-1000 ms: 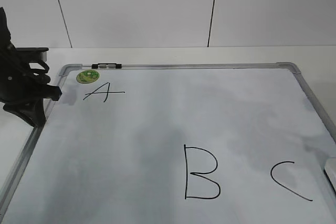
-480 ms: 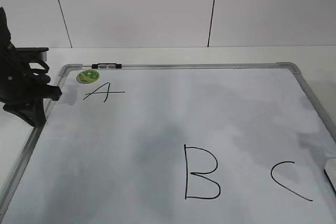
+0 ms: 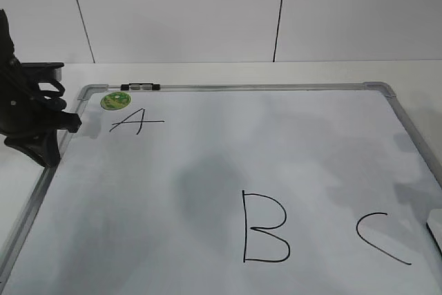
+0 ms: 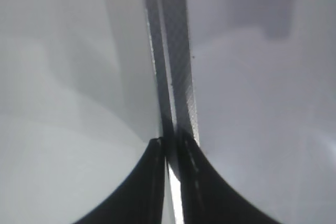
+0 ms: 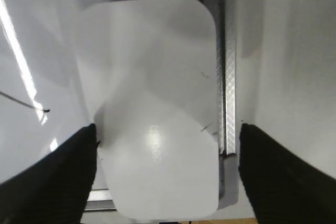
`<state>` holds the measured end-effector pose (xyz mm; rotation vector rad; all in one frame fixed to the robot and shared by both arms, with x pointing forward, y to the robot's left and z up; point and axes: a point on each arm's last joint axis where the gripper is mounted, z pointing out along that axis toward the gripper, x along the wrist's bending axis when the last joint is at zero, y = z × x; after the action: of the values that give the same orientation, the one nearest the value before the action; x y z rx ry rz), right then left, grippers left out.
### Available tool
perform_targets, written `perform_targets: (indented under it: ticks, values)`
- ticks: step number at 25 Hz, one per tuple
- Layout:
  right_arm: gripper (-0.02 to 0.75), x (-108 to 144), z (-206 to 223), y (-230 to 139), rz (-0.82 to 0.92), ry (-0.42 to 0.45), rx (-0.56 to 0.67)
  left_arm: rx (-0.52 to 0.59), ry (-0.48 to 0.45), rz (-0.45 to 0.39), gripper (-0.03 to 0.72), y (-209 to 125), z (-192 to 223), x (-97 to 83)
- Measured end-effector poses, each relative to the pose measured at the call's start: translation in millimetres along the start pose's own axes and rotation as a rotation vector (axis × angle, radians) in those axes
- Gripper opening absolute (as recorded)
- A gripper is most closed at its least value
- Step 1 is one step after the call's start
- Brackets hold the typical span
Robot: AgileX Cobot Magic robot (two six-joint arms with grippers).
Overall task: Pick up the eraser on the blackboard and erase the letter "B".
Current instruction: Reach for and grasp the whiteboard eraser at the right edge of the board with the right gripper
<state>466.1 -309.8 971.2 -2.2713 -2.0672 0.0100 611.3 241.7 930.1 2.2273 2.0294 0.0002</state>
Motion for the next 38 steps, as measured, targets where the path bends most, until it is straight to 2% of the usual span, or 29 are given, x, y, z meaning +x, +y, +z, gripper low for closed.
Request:
perform_targets:
  ticks: [11, 17, 20, 22, 25, 27, 33, 38]
  values:
    - [0.659, -0.4, 4.2, 4.7, -0.012, -0.003, -0.015, 0.0, 0.0, 0.0, 0.043, 0.0, 0.0, 0.0]
    - [0.573, 0.1, 4.2, 6.0, -0.009, 0.002, -0.029, 0.0, 0.0, 0.0, 0.043, 0.0, 0.0, 0.0]
    - [0.557, 0.1, 4.2, 6.1, -0.009, 0.002, -0.031, 0.0, 0.0, 0.0, 0.043, 0.0, 0.0, 0.0]
    - [0.561, 0.1, 4.2, 6.1, -0.008, 0.002, -0.031, 0.0, 0.0, 0.0, 0.043, 0.0, 0.0, 0.0]
    - [0.636, 0.1, 4.2, 6.3, -0.03, 0.002, -0.033, 0.0, 0.0, 0.0, 0.043, 0.0, 0.0, 0.0]
    - [0.658, 0.0, 4.2, 6.3, -0.041, 0.0, -0.033, 0.0, 0.0, 0.0, 0.043, 0.0, 0.0, 0.0]
    - [0.668, 5.2, 4.3, 6.9, -0.064, 0.057, -0.038, -0.002, 0.0, 0.0, 0.043, 0.2, 0.0, 0.0]
    - [0.669, 4.6, 4.3, 6.6, -0.078, 0.051, -0.034, -0.004, 0.0, 0.0, 0.043, 0.3, 0.0, 0.0]
